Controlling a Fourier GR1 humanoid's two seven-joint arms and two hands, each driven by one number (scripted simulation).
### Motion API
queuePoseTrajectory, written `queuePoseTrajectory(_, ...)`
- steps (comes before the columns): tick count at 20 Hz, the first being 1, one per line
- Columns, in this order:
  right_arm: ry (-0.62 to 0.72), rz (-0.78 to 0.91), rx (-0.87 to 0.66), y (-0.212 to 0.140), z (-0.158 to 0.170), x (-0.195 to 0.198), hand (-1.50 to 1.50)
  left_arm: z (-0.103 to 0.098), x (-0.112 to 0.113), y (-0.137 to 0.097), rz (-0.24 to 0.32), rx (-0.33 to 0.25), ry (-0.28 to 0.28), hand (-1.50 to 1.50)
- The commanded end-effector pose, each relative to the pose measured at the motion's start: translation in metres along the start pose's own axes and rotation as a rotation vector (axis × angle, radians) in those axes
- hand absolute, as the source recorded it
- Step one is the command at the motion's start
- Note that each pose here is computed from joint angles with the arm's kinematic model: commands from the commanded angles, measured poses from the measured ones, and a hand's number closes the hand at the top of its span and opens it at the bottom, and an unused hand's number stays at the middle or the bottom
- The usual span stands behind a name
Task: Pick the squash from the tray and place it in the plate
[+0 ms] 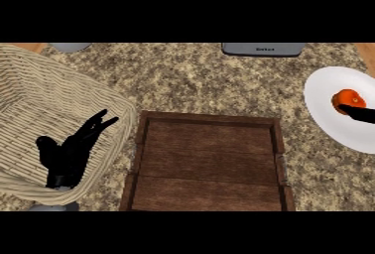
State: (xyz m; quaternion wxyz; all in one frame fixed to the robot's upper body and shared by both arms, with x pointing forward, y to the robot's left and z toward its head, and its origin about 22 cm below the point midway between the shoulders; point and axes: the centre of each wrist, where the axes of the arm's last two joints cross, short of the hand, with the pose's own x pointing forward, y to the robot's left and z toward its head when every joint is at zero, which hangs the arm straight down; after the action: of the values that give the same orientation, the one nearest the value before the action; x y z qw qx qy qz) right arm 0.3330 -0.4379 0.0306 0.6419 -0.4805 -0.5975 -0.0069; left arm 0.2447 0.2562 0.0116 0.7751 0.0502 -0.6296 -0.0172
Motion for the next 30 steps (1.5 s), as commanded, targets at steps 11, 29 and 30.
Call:
queuePoseTrajectory(11, -0.008, -0.434, -0.068, -0.051, -0.011, -0.047, -1.50, 0.008, -0.025, -0.019, 0.076, -0.083, 0.154, 0.00)
queuePoseTrajectory(29, -0.090, -0.356, 0.237, -0.108, 0.052, -0.143, -1.50, 0.003, -0.039, -0.025, 0.080, -0.050, 0.178, 0.00)
queuePoseTrajectory(30, -0.076, -0.340, 0.229, -0.106, 0.050, -0.141, -1.50, 0.013, -0.042, -0.019, 0.077, -0.078, 0.194, 0.00)
